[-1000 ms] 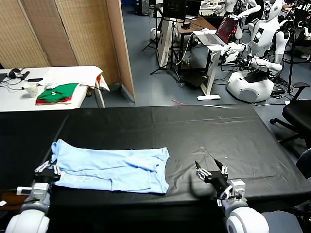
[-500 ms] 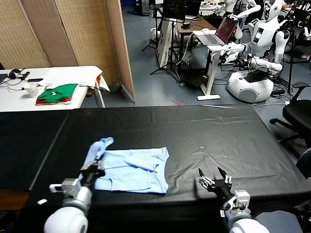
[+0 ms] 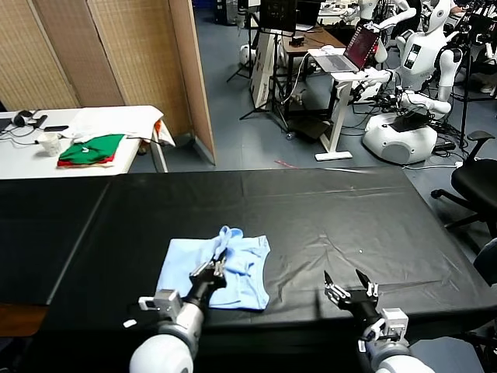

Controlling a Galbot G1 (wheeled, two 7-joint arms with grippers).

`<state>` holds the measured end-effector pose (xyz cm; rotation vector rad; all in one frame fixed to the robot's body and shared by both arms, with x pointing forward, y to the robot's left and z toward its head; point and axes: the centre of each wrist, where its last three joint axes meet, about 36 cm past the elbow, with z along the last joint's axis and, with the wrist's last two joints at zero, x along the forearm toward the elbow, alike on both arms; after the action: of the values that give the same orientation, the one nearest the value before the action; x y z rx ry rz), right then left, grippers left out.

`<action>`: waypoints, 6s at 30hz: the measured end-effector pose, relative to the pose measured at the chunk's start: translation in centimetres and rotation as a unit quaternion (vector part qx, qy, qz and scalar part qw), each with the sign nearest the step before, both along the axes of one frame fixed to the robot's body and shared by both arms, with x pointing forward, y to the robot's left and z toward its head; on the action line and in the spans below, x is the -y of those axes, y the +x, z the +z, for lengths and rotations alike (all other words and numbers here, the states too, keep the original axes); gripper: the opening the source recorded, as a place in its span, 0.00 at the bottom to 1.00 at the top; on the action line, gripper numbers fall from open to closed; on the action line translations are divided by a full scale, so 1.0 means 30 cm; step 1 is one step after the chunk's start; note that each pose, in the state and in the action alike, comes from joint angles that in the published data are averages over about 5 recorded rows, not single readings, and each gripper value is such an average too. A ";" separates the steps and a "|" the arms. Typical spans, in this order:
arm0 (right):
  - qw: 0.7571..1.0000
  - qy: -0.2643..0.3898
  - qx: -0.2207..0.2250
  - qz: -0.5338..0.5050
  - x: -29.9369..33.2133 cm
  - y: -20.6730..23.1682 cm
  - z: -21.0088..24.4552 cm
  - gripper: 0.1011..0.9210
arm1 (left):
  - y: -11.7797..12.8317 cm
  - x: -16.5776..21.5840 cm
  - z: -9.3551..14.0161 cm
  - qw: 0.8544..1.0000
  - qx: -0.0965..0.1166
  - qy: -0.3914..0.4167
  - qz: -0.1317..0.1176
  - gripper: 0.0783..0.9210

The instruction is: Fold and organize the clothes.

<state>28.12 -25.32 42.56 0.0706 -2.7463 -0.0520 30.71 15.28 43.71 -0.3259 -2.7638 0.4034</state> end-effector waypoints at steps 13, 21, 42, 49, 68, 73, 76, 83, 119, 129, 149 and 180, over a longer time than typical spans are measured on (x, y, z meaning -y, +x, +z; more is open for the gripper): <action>1.000 0.008 0.004 0.013 -0.014 0.003 0.002 0.98 | -0.003 0.076 -0.028 0.999 -0.012 -0.029 0.009 0.14; 0.999 0.017 0.007 0.026 -0.006 0.010 0.002 0.98 | 0.003 0.096 -0.062 0.999 -0.028 -0.035 0.027 0.14; 0.992 0.042 0.010 0.115 -0.086 0.082 0.017 0.98 | 0.014 0.032 -0.003 0.984 -0.029 -0.172 0.036 0.98; 0.985 0.034 0.016 0.168 -0.197 0.136 0.011 0.98 | 0.016 -0.090 -0.016 0.996 0.026 -0.048 0.077 0.98; 0.983 -0.059 -0.004 0.174 -0.283 0.234 -0.022 0.98 | -0.003 -0.267 -0.120 0.994 0.030 0.066 0.086 0.98; 0.987 -0.019 0.026 0.160 -0.238 0.200 0.040 0.98 | -0.002 -0.304 -0.153 0.995 0.014 0.025 0.092 0.98; 0.987 -0.001 0.040 0.156 -0.219 0.174 0.074 0.98 | 0.001 -0.331 -0.177 0.995 0.003 0.002 0.097 0.98; 0.986 0.015 0.058 0.158 -0.215 0.131 0.112 0.98 | 0.007 -0.394 -0.210 0.993 -0.025 -0.058 0.102 0.98; 0.990 0.007 0.068 0.127 -0.188 0.090 0.104 0.98 | 0.016 -0.485 -0.066 0.984 0.027 0.130 0.115 0.10; 0.991 0.010 0.063 0.114 -0.170 0.114 0.081 0.98 | 0.008 -0.661 0.125 0.932 0.075 0.333 0.123 0.10; 0.994 0.017 0.033 0.105 -0.175 0.083 0.019 0.98 | -0.005 -0.248 0.000 0.990 0.028 0.124 0.067 0.10; 0.970 0.130 -0.050 0.201 -0.377 0.200 -0.060 0.98 | -0.012 -0.093 -0.046 0.997 0.048 0.064 0.014 0.98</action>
<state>34.13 -14.03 40.77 0.6723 -2.5552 -0.2938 30.34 18.08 42.33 -0.2811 -2.8751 0.2218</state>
